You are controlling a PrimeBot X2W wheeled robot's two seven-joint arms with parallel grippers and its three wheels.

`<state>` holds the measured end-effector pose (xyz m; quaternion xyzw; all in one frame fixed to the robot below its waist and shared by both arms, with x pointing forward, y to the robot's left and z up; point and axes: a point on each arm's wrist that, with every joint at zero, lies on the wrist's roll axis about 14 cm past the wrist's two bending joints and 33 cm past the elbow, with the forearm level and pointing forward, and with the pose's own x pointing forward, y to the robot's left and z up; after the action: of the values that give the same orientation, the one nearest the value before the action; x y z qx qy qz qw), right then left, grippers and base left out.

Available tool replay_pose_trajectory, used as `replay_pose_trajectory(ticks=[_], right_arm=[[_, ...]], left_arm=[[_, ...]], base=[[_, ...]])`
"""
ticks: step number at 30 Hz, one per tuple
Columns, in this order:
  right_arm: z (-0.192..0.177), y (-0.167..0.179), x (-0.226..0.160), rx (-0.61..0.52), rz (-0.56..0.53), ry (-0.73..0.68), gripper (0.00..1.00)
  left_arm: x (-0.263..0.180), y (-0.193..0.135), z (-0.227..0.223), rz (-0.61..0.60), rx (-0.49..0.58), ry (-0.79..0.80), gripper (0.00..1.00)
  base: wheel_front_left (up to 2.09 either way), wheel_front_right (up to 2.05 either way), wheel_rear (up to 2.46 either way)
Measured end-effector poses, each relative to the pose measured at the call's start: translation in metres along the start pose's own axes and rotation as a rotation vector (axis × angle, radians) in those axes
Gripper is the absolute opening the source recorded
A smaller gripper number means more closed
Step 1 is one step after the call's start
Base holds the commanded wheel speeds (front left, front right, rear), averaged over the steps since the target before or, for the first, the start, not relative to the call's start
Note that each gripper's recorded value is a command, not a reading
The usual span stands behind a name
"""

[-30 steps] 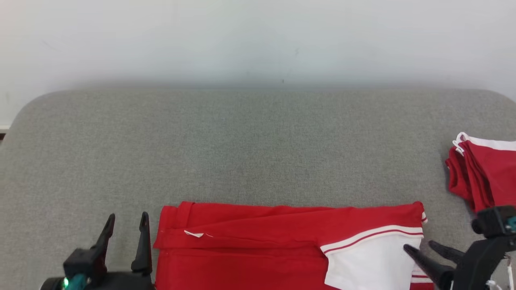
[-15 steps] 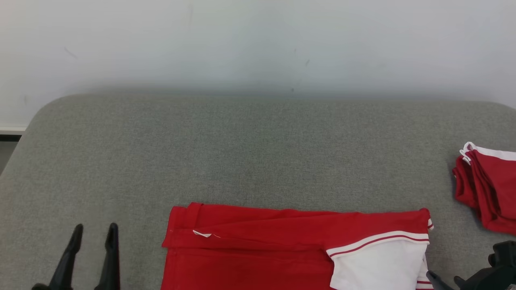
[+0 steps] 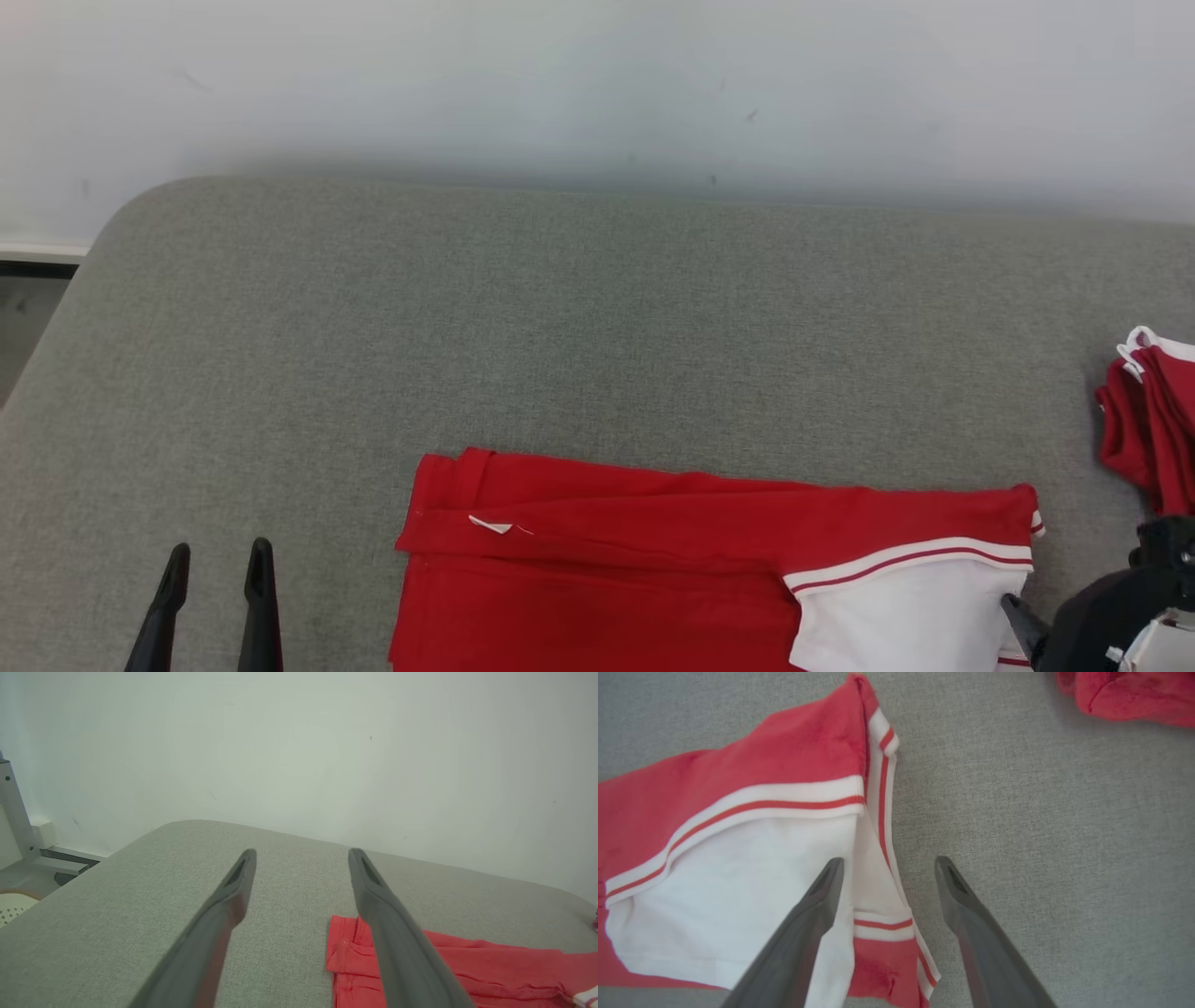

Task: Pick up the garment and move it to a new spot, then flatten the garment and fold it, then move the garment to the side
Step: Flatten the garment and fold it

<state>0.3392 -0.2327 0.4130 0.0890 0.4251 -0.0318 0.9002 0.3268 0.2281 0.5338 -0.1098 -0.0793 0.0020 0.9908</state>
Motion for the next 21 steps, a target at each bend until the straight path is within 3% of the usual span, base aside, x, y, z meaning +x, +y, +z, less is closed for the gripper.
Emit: replay_pose_trajectory(ticks=[21], right_arm=[[-0.020,0.014,0.034,-0.019,0.009,0.166,1.00]], left_arm=[[0.002,0.003,-0.013,0.017,-0.001,0.039,1.00]], base=[[0.00,0.00,0.00]])
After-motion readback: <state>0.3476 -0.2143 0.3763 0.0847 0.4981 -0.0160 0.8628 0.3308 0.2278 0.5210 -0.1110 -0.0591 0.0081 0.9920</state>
